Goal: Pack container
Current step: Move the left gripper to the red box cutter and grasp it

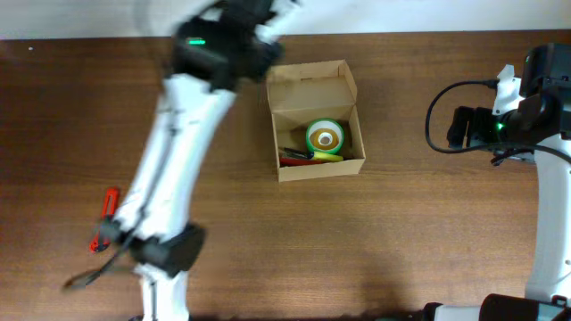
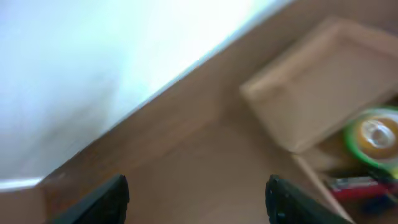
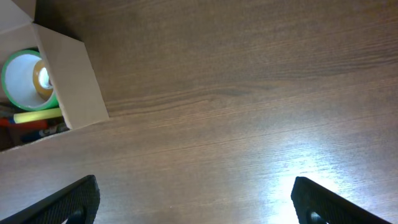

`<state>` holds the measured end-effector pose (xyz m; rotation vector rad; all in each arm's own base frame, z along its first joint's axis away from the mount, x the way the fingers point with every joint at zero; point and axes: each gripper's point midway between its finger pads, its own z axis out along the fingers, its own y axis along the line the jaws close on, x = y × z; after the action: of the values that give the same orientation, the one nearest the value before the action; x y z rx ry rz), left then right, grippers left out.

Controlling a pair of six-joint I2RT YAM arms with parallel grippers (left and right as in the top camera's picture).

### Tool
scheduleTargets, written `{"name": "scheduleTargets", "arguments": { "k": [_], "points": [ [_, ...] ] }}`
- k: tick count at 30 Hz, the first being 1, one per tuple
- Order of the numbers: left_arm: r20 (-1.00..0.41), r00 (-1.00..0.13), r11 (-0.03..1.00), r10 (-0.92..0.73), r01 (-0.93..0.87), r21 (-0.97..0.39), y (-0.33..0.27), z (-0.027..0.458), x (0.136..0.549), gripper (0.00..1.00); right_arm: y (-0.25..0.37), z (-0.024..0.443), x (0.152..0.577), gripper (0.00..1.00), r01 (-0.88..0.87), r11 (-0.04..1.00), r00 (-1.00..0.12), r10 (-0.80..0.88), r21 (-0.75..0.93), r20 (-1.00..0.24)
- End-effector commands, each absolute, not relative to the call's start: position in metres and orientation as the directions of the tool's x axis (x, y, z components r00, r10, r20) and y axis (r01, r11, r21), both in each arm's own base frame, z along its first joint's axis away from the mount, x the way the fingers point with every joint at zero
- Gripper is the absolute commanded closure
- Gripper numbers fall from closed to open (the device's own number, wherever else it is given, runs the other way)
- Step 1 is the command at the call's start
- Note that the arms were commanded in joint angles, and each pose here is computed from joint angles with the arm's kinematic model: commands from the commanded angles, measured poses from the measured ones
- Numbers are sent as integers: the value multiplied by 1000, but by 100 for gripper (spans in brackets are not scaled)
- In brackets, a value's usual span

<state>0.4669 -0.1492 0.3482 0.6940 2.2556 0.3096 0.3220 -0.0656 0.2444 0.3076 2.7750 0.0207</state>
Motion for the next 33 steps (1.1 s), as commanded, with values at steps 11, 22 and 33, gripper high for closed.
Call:
{"name": "scheduleTargets", "arguments": {
  "k": [11, 22, 33],
  "points": [
    [-125, -990, 992, 68, 54, 112, 41, 159, 330, 29, -66, 243, 324, 1, 215, 974, -913, 224, 65, -341],
    [-5, -998, 993, -60, -61, 101, 145, 126, 272, 43, -66, 244, 325, 1, 204, 977, -913, 212, 61, -347],
    [62, -997, 992, 36, 43, 122, 170, 68, 242, 28, -68, 247, 332, 1, 199, 978, -903, 206, 58, -378]
  ]
}}
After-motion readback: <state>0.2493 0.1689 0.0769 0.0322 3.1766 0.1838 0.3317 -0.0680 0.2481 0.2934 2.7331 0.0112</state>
